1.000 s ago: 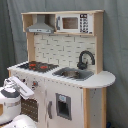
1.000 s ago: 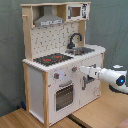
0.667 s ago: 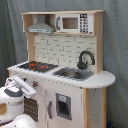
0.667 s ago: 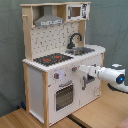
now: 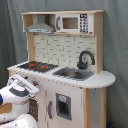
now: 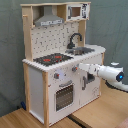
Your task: Play with the kitchen
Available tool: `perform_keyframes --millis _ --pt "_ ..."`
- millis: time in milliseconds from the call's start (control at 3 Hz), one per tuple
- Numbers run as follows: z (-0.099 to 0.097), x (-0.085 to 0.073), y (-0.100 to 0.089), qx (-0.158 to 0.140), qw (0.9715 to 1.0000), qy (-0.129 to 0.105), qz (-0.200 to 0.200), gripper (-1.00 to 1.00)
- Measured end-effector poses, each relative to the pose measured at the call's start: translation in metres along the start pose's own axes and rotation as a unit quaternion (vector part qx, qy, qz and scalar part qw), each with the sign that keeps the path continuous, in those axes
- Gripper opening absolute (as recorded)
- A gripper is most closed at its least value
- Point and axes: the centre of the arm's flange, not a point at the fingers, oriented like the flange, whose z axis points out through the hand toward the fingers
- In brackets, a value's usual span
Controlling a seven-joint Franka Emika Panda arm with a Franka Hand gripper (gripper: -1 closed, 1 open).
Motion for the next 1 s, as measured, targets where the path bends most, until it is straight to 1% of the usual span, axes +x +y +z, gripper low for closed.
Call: perform_keyframes --millis 333,667,1000 --pt "0.006 0.001 -0.005 0.001 0.9986 0.003 0.052 1.0" --pt "0.031 -0.002 -0.025 0.021 0.9981 -0.015 0.056 1.0" --pt "0.051 0.01 -0.031 0.028 0.9986 -0.012 0.044 1.0"
